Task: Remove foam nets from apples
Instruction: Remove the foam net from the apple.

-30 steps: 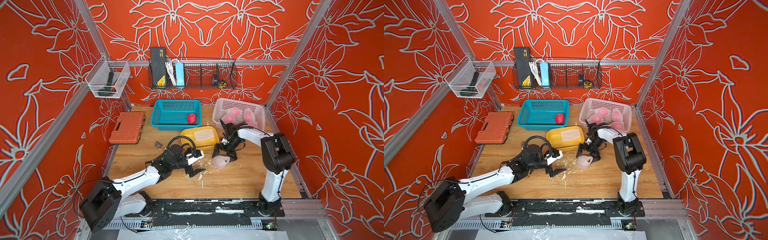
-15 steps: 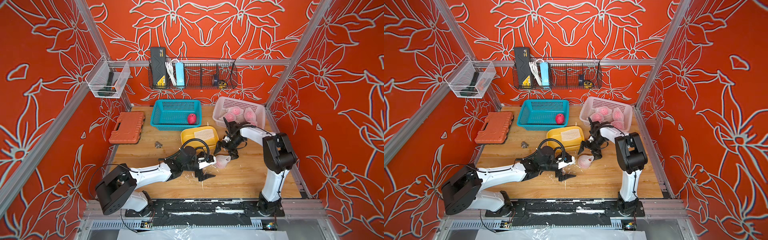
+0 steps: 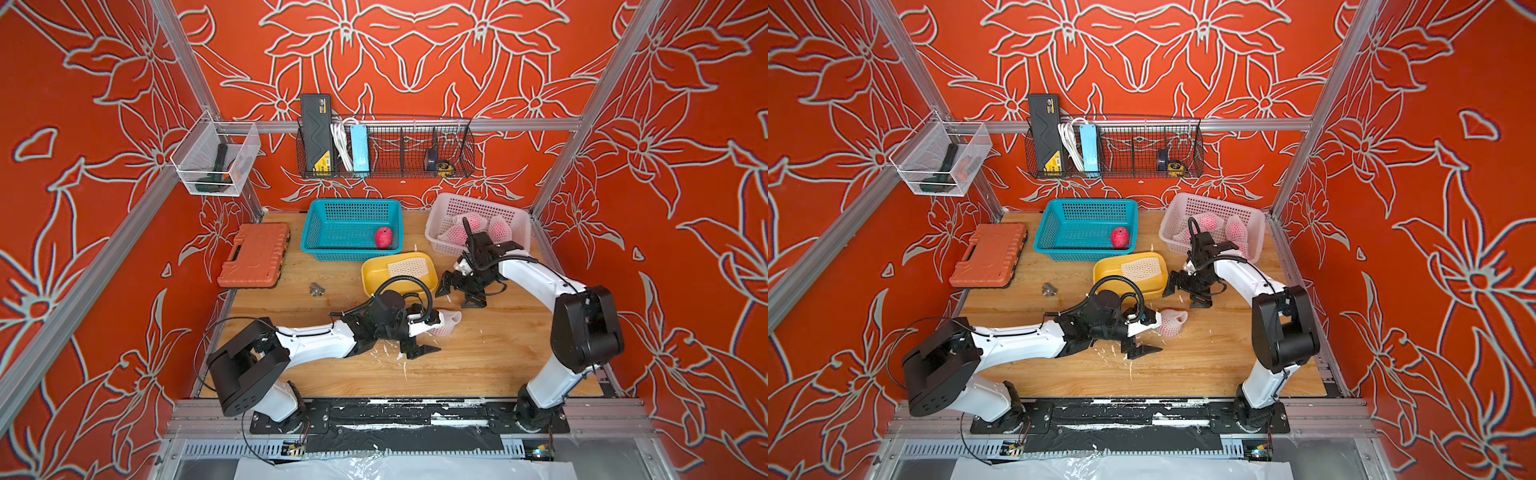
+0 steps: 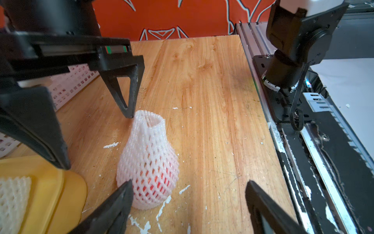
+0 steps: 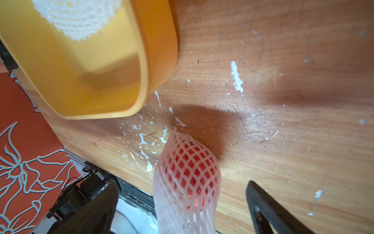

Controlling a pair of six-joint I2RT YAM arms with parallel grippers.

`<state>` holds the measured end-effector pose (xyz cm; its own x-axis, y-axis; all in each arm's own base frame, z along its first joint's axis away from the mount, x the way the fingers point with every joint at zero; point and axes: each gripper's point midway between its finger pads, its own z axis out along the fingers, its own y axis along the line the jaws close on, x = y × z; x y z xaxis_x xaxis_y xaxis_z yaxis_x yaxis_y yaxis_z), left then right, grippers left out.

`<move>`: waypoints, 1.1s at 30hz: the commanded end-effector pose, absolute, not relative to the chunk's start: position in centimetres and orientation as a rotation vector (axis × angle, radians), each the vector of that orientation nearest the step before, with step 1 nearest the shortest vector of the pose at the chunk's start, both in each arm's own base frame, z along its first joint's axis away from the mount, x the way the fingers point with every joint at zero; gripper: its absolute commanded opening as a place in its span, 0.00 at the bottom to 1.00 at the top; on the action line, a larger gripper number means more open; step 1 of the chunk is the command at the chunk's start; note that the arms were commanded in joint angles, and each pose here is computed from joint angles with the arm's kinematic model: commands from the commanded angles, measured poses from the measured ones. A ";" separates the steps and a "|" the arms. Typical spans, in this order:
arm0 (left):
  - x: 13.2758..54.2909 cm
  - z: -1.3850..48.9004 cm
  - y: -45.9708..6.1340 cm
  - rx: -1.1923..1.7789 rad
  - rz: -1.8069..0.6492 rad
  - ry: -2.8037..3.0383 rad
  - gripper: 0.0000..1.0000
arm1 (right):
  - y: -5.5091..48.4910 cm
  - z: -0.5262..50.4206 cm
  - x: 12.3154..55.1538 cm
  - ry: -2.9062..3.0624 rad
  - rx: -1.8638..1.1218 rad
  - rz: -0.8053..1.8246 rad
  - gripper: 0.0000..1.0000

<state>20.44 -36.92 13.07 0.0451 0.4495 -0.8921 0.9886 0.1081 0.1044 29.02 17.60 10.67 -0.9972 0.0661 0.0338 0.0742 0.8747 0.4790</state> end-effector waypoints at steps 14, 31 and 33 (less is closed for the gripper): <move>24.1 12.0 -41.0 1.422 -0.764 1.566 0.82 | 13.8 11.8 32.0 -3.286 -0.161 -0.639 0.99; 25.7 11.1 -41.1 1.367 -0.744 1.634 0.41 | 9.6 14.3 33.2 -3.657 -0.010 -0.457 0.96; 25.9 11.0 -40.9 1.362 -0.737 1.644 0.35 | 9.5 14.7 33.0 -3.699 0.053 -0.463 0.95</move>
<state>25.29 -40.58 10.13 -0.0544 0.4859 -0.8723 0.9725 0.2239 0.0641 32.20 10.31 13.82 -0.8831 0.0865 -0.4611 -0.0492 0.9603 0.2745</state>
